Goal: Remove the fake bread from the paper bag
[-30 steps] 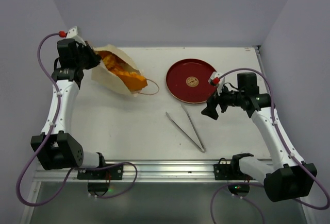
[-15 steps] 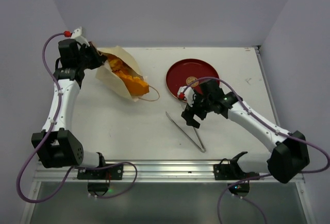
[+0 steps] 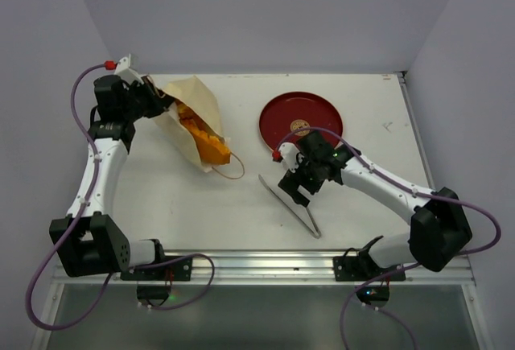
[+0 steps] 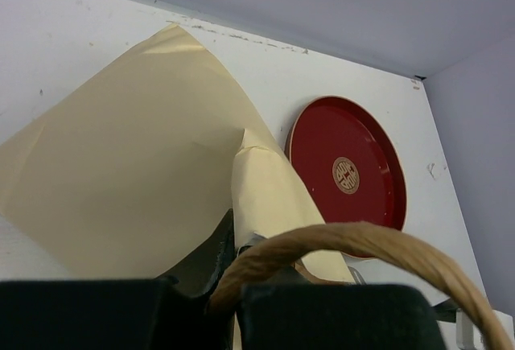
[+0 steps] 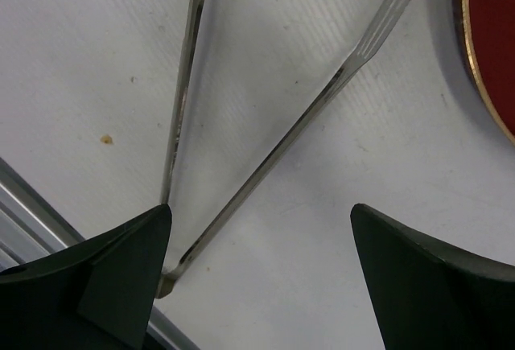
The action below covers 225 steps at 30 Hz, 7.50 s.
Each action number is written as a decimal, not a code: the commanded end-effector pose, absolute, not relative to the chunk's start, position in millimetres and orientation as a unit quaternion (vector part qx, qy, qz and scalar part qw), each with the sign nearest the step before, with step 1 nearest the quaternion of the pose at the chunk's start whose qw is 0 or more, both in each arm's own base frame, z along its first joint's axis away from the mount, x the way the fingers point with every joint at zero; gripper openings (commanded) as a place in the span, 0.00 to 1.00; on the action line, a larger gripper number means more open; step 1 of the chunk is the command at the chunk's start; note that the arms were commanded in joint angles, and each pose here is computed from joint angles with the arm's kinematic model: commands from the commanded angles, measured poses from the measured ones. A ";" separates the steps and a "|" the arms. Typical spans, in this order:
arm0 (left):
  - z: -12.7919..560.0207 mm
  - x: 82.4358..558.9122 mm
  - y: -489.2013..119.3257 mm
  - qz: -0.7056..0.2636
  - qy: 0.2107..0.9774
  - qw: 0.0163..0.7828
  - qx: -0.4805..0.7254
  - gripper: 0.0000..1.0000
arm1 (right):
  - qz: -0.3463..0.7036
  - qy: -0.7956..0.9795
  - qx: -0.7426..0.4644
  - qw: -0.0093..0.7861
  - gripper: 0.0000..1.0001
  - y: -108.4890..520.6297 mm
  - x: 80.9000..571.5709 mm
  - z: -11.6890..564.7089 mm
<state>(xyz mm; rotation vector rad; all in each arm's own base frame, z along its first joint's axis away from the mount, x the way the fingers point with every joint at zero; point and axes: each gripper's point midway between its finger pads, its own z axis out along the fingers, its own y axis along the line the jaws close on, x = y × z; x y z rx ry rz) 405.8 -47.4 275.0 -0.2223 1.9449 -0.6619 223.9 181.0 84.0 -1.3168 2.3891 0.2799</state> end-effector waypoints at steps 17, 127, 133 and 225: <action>270.9 396.4 -54.5 -0.302 0.797 0.515 -0.091 0.00 | 0.106 0.890 -0.436 0.078 0.99 191.2 192.0 61.9; 257.0 375.1 -46.8 -0.291 0.798 0.514 -0.118 0.00 | 0.238 0.792 -0.506 0.246 0.00 208.3 235.5 153.7; 261.0 382.8 -69.4 -0.296 0.801 0.510 -0.104 0.00 | 0.275 0.757 -0.520 0.284 0.09 213.6 216.0 201.9; 210.2 356.9 -135.7 -0.116 0.867 0.476 0.089 0.49 | 0.243 0.791 -0.490 0.273 0.33 237.0 228.9 206.1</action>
